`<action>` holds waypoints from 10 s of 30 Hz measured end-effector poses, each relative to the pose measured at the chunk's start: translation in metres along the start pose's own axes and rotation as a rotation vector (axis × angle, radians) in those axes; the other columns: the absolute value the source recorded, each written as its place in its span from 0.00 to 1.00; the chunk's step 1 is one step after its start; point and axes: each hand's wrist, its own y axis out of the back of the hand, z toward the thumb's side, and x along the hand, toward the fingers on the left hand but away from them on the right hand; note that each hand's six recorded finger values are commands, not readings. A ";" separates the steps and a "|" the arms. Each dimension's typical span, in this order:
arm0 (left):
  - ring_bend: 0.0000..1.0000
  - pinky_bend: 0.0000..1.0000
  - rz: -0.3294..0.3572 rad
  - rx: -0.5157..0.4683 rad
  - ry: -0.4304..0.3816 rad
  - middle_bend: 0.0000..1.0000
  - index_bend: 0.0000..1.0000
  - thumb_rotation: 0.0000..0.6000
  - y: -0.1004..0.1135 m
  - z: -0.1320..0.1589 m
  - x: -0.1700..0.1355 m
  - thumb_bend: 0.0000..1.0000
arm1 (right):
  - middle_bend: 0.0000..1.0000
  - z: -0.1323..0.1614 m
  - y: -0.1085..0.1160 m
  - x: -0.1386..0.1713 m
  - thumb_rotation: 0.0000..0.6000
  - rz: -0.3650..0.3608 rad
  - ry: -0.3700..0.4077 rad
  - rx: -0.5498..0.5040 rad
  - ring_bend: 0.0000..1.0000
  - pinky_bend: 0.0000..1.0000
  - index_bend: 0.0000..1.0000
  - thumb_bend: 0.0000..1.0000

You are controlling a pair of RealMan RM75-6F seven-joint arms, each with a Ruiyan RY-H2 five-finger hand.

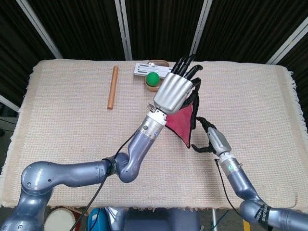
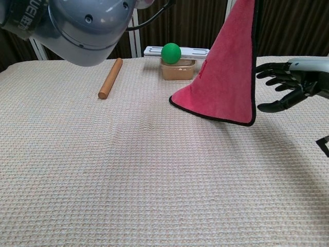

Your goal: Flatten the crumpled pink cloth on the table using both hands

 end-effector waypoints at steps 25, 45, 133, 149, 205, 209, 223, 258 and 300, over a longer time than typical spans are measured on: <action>0.00 0.00 -0.011 -0.013 0.011 0.21 0.61 1.00 0.003 -0.019 -0.015 0.50 | 0.03 0.039 -0.025 -0.055 1.00 -0.035 -0.005 -0.033 0.00 0.00 0.45 0.34; 0.00 0.00 -0.002 0.036 0.095 0.21 0.61 1.00 0.017 -0.078 -0.028 0.50 | 0.09 0.022 0.018 -0.036 1.00 -0.156 -0.015 -0.032 0.00 0.01 0.63 0.48; 0.00 0.00 -0.023 -0.021 0.094 0.21 0.61 1.00 -0.001 -0.043 -0.002 0.50 | 0.07 0.009 -0.063 -0.045 1.00 -0.101 -0.092 -0.124 0.00 0.00 0.45 0.35; 0.00 0.00 -0.025 -0.029 0.078 0.21 0.61 1.00 -0.009 -0.029 0.002 0.49 | 0.07 0.007 -0.057 -0.049 1.00 -0.140 -0.134 -0.158 0.00 0.00 0.34 0.35; 0.00 0.00 0.008 -0.057 0.110 0.21 0.61 1.00 -0.008 -0.028 0.006 0.49 | 0.15 -0.009 -0.062 -0.047 1.00 -0.132 -0.180 -0.188 0.00 0.00 0.62 0.64; 0.00 0.00 0.012 -0.057 0.106 0.21 0.61 1.00 -0.003 -0.034 0.001 0.50 | 0.16 -0.007 -0.059 -0.044 1.00 -0.132 -0.167 -0.191 0.00 0.00 0.64 0.64; 0.00 0.00 -0.001 -0.085 0.150 0.21 0.62 1.00 0.013 -0.089 -0.031 0.50 | 0.16 0.004 0.015 -0.041 1.00 -0.293 -0.090 -0.131 0.00 0.00 0.64 0.64; 0.00 0.00 -0.008 -0.173 0.350 0.22 0.63 1.00 -0.002 -0.179 -0.051 0.49 | 0.16 0.074 0.120 -0.080 1.00 -0.562 -0.013 0.037 0.00 0.00 0.64 0.64; 0.00 0.00 -0.228 -0.422 0.407 0.22 0.63 1.00 -0.049 -0.139 -0.236 0.49 | 0.16 -0.029 0.002 0.024 1.00 -0.234 -0.030 0.111 0.00 0.00 0.64 0.64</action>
